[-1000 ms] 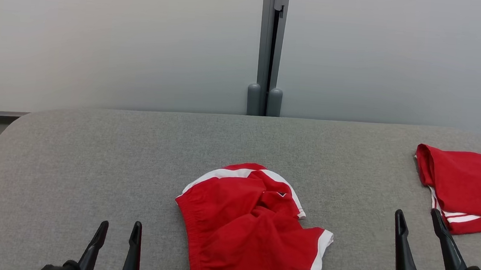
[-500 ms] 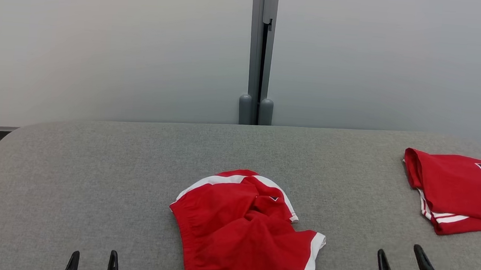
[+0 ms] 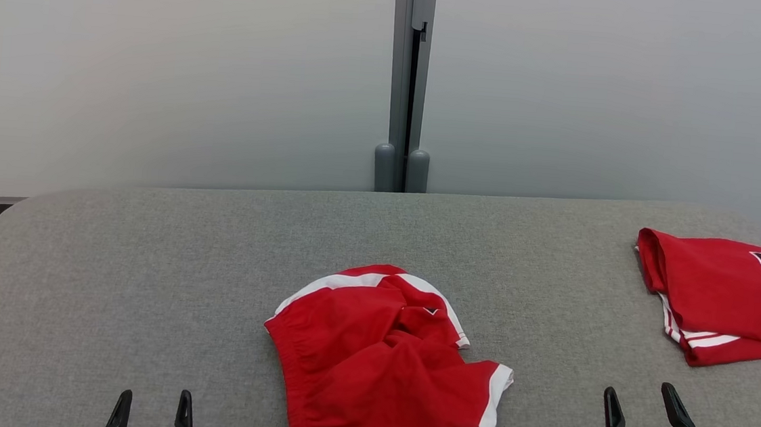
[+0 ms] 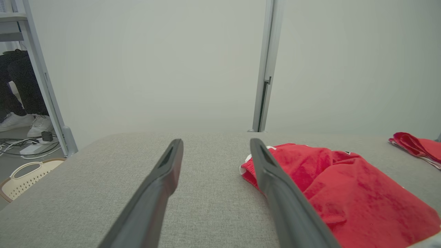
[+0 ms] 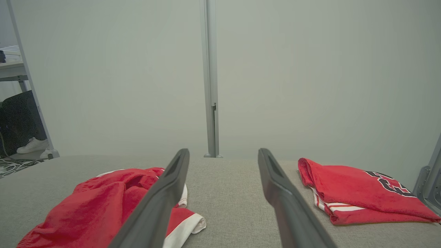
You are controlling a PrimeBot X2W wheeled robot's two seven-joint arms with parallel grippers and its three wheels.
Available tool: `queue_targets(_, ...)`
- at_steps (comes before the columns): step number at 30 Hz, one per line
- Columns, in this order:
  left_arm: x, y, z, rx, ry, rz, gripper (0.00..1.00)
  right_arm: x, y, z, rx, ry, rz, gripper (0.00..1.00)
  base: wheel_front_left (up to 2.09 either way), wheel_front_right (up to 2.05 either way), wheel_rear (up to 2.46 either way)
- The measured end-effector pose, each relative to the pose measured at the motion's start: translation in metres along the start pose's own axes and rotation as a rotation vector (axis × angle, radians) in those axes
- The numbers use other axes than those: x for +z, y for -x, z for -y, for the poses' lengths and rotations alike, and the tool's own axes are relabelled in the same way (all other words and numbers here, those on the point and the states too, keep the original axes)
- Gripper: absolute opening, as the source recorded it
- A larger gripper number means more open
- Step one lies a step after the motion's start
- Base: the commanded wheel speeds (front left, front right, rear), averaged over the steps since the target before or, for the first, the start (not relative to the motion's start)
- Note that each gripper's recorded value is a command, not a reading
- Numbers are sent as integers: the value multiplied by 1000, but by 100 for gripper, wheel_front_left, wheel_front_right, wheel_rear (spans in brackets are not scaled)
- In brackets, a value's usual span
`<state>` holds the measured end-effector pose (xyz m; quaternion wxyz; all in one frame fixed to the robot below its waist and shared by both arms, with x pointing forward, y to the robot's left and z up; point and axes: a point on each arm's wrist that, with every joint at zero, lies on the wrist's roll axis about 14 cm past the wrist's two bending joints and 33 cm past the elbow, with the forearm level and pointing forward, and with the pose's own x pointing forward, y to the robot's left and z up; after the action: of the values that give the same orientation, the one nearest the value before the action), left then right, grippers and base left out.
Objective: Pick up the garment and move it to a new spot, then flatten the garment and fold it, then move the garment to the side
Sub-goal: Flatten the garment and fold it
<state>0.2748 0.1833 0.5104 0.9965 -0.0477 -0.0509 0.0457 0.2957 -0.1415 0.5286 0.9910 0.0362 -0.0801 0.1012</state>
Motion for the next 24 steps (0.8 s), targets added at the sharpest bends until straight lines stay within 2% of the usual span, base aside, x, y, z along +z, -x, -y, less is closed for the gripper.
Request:
queue_targets(15, -8, 0, 3, -13, 1, -25, 100, -1, -4, 0, -8, -24, -2, 100, 0, 0, 0)
queue_targets(19, -16, 2, 21, -92, -33, -50, 100, -2, -5, 0, -7, -25, -5, 100, 0, 0, 0)
queue_targets(24, -80, 31, 50, -257, 10, -272, 100, -3, -10, -1, -3, -31, -6, 100, 0, 0, 0)
